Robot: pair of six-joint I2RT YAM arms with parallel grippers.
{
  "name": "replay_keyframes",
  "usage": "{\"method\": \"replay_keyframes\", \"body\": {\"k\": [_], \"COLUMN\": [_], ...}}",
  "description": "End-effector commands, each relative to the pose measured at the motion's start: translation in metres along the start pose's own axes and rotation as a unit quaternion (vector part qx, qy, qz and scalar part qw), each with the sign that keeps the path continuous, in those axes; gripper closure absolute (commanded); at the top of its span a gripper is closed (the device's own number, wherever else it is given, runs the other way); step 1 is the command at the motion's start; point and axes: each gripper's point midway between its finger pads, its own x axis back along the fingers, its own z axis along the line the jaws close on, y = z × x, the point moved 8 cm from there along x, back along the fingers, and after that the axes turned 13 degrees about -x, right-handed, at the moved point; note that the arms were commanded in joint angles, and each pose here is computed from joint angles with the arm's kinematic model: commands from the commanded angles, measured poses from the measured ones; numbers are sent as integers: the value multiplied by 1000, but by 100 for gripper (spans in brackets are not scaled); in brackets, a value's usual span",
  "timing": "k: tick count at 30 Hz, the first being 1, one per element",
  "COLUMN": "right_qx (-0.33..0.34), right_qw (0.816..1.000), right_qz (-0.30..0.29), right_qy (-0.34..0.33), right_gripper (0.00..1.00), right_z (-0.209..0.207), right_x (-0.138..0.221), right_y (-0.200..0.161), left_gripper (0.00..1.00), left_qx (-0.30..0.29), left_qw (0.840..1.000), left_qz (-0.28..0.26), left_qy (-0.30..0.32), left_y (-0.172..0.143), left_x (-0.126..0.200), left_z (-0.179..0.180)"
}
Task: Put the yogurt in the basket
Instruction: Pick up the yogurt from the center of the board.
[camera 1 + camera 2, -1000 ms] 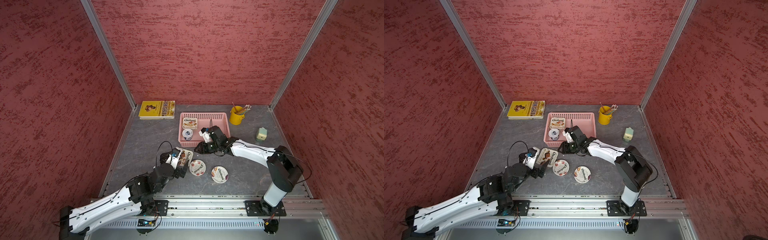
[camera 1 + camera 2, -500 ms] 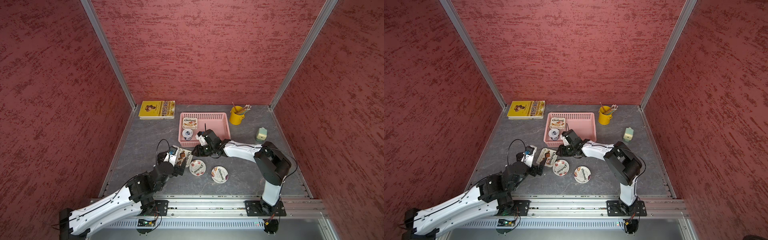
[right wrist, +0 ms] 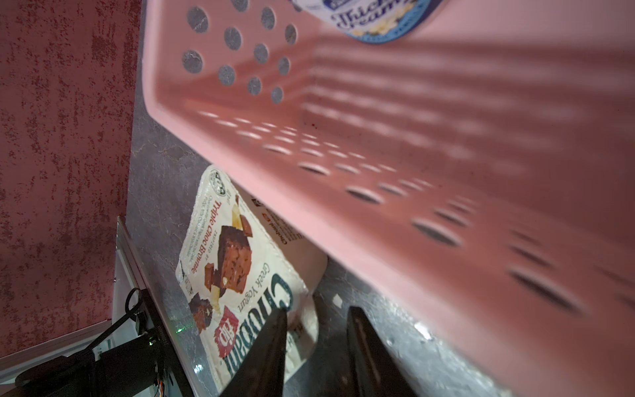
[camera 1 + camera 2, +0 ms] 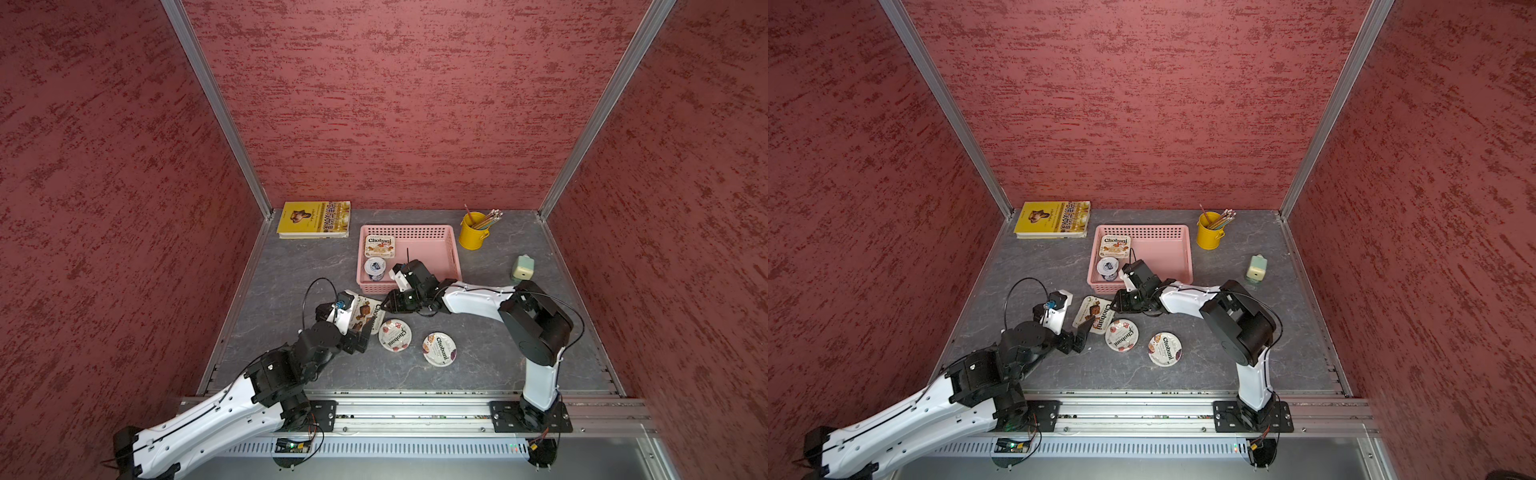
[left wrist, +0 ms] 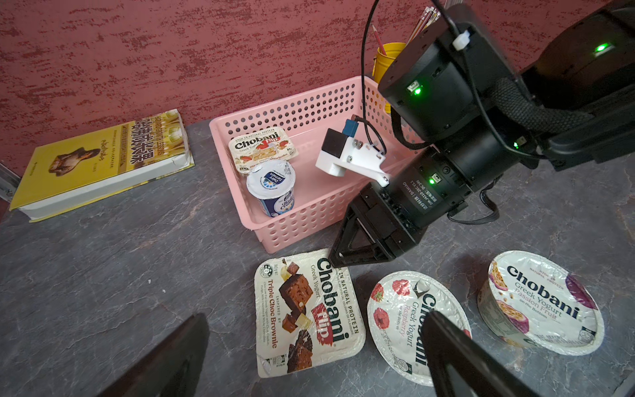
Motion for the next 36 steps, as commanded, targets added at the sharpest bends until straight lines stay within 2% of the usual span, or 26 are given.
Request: {"method": "replay_keyframes", "body": {"k": [1, 9, 17, 25, 36], "right_qx": [9, 7, 6, 4, 4], "right_qw": [1000, 1000, 999, 999, 999], "right_qz": [-12, -12, -9, -6, -2], "right_qy": [21, 26, 30, 35, 41], "right_gripper": [68, 80, 86, 100, 100], "right_z": [13, 15, 16, 16, 16], "right_x": [-1, -2, -3, -4, -5], "right_y": [7, 7, 7, 6, 5], "left_gripper": [0, 0, 0, 0, 0], "left_qx": [-4, -5, -4, -4, -4], "left_qw": [1000, 1000, 1000, 1000, 1000], "left_qz": [-3, -2, -2, -3, -2], "left_qy": [-9, -10, -9, -10, -10], "left_y": [-1, -1, -1, -1, -1], "left_x": [-1, -2, -1, -1, -2], "left_z": [-1, -1, -1, -1, -1]}}
